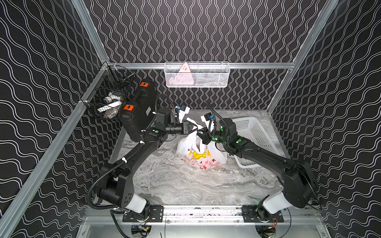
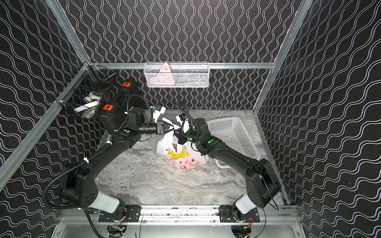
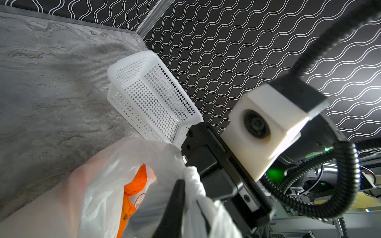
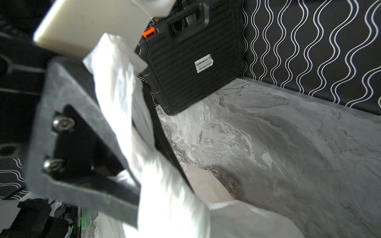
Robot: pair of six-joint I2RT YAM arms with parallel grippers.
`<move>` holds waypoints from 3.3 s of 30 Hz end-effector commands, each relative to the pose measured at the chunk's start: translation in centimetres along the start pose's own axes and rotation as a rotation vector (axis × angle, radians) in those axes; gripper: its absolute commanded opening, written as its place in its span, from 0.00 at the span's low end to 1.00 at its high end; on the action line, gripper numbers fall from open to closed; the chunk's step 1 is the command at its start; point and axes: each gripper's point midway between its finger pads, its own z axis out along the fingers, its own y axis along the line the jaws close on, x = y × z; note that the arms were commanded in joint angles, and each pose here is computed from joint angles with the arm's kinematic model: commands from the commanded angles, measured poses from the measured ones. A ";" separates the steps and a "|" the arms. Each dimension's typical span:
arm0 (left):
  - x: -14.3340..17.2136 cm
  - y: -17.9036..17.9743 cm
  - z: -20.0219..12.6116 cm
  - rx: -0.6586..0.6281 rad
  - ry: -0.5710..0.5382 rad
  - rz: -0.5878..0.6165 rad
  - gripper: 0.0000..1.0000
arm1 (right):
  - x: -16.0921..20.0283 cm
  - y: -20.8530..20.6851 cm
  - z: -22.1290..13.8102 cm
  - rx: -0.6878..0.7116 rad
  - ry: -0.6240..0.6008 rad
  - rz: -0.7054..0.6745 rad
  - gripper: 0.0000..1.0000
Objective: Place the oranges into plastic bags & tie knots
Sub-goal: Tie the plastic bag at the center of the board.
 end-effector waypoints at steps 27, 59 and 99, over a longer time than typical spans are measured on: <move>-0.9 -0.8 0.1 0.003 -0.010 0.096 0.00 | 0.1 2.0 -4.6 0.046 0.083 -0.039 0.32; -0.6 -2.5 -0.3 0.078 0.000 0.105 0.00 | -0.8 -0.8 -4.6 -0.151 0.255 -0.491 0.60; 0.3 -2.3 -0.4 0.044 0.032 0.047 0.46 | -4.0 -1.0 -0.3 0.009 -0.153 -0.589 0.00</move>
